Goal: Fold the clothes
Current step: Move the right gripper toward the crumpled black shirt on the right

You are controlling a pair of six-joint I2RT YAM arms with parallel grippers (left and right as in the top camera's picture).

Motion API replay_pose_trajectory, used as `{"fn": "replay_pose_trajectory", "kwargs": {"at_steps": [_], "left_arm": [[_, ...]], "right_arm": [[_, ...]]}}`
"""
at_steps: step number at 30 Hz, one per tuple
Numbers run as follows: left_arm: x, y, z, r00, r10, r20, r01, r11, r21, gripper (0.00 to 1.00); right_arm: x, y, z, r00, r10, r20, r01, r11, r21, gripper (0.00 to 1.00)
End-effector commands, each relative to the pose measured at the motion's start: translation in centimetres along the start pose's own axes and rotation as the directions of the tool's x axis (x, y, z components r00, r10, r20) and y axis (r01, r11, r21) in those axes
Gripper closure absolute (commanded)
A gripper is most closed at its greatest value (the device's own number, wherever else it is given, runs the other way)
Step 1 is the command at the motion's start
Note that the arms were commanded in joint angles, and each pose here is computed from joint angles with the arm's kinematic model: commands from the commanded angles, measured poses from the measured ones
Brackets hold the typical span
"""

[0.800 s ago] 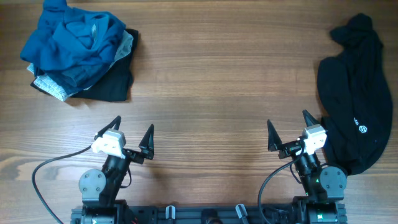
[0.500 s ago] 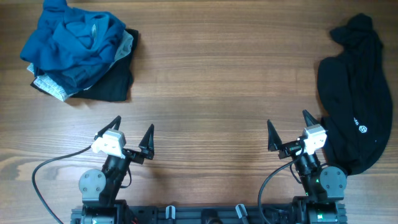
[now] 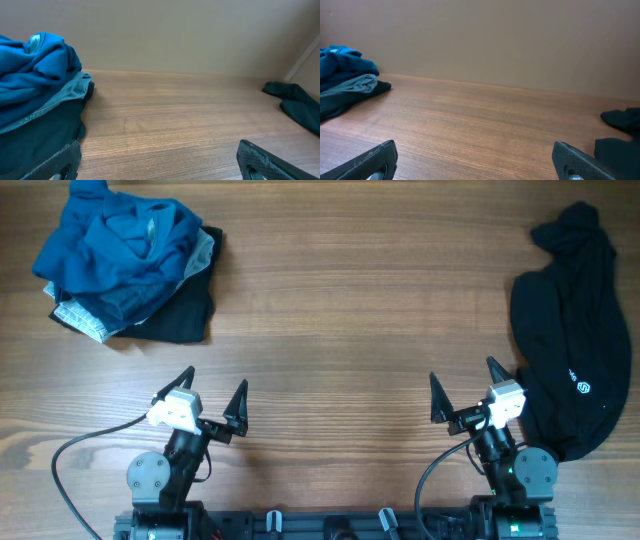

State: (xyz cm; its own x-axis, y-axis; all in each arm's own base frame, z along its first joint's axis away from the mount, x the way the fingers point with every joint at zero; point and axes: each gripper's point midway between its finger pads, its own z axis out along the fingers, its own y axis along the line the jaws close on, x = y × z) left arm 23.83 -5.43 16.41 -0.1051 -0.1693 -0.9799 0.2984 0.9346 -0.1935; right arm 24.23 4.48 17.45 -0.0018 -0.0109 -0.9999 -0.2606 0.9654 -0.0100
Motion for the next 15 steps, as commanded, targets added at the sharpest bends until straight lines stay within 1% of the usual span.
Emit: {"fn": "replay_pose_trajectory", "kwargs": {"at_steps": [1, 12, 15], "left_arm": [[0.04, 0.29, -0.03, 1.0, -0.009, 0.003, 0.009, 1.0, -0.014, 0.0], [-0.39, 0.2, -0.04, 1.0, -0.003, 0.02, 0.003, 1.0, -0.01, 0.0], [-0.3, 0.35, -0.04, 1.0, 0.001, 0.017, -0.001, 1.0, -0.019, 0.0]], "right_arm": [[-0.15, -0.05, -0.01, 1.0, 0.01, 0.008, -0.01, 1.0, 0.006, 0.0], [-0.13, -0.31, -0.01, 1.0, 0.013, 0.007, -0.013, 1.0, 0.021, 0.0], [-0.17, 0.08, -0.01, 1.0, 0.013, 0.008, -0.013, 1.0, -0.002, 0.0]]}}
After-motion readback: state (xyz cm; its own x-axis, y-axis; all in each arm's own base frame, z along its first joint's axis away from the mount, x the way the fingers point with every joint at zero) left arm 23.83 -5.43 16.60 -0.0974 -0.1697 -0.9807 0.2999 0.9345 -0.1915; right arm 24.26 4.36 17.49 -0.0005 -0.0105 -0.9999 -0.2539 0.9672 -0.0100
